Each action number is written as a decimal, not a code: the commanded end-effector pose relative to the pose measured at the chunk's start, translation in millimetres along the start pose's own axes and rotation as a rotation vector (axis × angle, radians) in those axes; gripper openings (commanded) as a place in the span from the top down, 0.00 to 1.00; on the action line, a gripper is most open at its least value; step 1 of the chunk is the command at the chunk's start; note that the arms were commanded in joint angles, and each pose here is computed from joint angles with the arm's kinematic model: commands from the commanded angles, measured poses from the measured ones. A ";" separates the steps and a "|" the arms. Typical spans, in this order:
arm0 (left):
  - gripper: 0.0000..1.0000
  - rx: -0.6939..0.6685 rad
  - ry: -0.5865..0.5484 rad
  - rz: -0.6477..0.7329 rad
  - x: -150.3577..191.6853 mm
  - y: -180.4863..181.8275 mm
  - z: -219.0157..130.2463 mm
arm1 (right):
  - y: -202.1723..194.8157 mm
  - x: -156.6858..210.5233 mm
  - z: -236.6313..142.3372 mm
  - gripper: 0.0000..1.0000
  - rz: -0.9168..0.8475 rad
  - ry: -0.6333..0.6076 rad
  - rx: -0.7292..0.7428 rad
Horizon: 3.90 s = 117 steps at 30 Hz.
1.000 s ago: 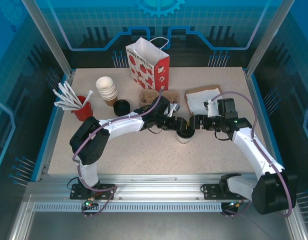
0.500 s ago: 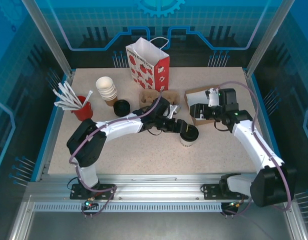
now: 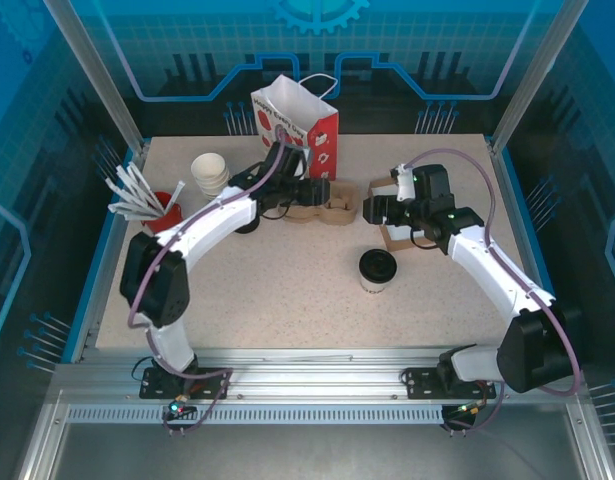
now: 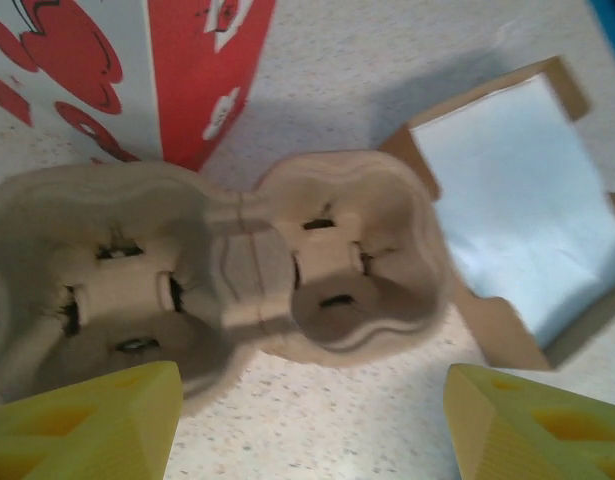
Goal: Pack the takeout coffee
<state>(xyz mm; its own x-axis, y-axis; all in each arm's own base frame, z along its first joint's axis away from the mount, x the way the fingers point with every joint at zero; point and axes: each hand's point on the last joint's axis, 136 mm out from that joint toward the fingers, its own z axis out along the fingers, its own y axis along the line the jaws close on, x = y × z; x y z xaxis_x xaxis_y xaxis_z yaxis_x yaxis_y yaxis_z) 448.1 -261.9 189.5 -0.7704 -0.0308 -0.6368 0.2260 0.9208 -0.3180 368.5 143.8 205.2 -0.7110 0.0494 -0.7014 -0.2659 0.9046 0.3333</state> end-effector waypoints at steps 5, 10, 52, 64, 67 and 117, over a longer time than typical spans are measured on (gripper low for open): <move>0.29 -0.225 0.121 0.124 9.5 21.0 38.5 | 0.9 -7.4 -5.3 0.20 -0.023 -0.038 0.000; 0.31 -0.276 0.155 0.153 11.3 18.7 60.0 | 0.8 -6.3 -5.9 0.19 -0.026 -0.033 -0.010; 0.50 -0.298 0.122 0.166 -5.4 13.7 56.4 | 3.4 6.6 -0.2 0.19 -0.022 0.008 -0.052; 0.50 -0.279 0.071 0.157 -20.3 5.6 31.0 | 6.3 5.2 -3.0 0.20 -0.023 0.007 -0.061; 0.51 -0.268 0.034 0.164 -27.8 -2.3 10.9 | 10.5 -2.3 -13.7 0.20 -0.029 -0.017 -0.065; 0.35 -0.251 0.220 0.003 246.7 -30.1 -68.9 | 36.8 -5.0 -57.9 0.19 -0.107 -0.073 -0.097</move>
<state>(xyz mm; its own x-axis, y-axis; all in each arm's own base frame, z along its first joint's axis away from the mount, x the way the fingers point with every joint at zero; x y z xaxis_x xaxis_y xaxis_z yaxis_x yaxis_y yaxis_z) 203.2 -265.3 59.9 -0.9060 0.0247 -0.4226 0.0631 0.9950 -0.0772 329.6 150.2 254.3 -0.6335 0.0130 -0.7736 -0.3875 0.8601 0.3317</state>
